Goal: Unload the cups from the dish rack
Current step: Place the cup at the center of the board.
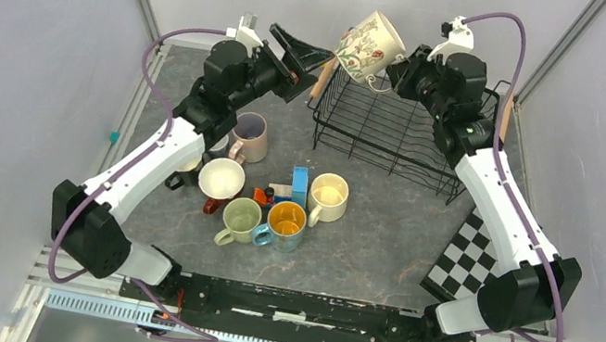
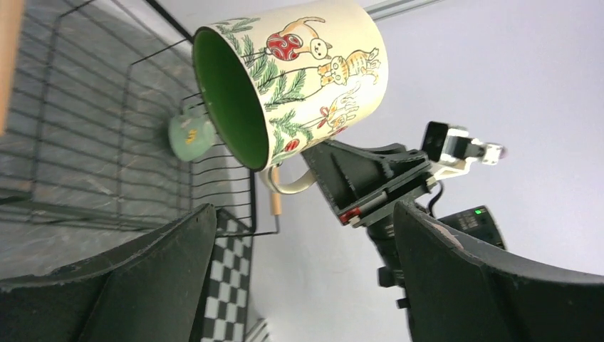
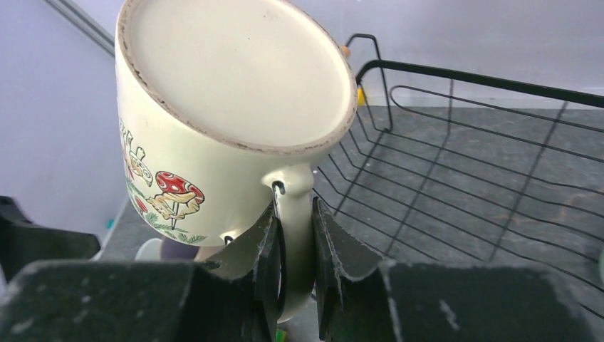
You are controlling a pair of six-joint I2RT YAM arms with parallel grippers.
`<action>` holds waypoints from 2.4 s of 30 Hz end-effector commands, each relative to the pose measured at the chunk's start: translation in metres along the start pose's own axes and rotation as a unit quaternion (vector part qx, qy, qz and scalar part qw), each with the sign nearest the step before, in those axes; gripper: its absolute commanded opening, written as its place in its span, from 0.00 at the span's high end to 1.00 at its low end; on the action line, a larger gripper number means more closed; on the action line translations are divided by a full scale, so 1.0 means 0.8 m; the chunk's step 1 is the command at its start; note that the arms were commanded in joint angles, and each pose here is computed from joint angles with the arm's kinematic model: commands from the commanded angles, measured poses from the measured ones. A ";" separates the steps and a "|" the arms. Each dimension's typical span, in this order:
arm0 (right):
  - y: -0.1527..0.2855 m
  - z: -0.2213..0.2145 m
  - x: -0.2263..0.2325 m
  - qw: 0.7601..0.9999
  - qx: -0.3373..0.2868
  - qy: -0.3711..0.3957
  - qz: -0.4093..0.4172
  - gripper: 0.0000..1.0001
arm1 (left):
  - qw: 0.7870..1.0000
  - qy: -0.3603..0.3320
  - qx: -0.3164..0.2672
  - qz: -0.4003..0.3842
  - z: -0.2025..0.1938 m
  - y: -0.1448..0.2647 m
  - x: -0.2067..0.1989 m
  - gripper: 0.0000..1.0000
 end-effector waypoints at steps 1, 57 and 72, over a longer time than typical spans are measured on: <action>0.043 0.097 0.084 0.980 -0.138 -0.039 0.138 1.00 | 0.994 0.053 -0.017 -0.098 0.015 -0.008 -0.035 0.00; 0.086 0.067 0.131 0.950 -0.088 -0.070 0.291 0.57 | 0.948 0.066 -0.057 -0.307 0.058 -0.001 -0.128 0.98; 0.115 0.042 0.087 0.976 -0.086 -0.058 0.191 0.02 | 0.968 -0.031 -0.066 -0.240 0.069 0.017 -0.134 0.98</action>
Point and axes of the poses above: each gripper's point midway between its finger pads, its own y axis back along the fingers, its own x axis along the line the jaws close on, z = x × y, the point moved 4 cm from there along y, back along the fingers, and after that the axes turned 8 degrees about -y, right-handed, at the moved point
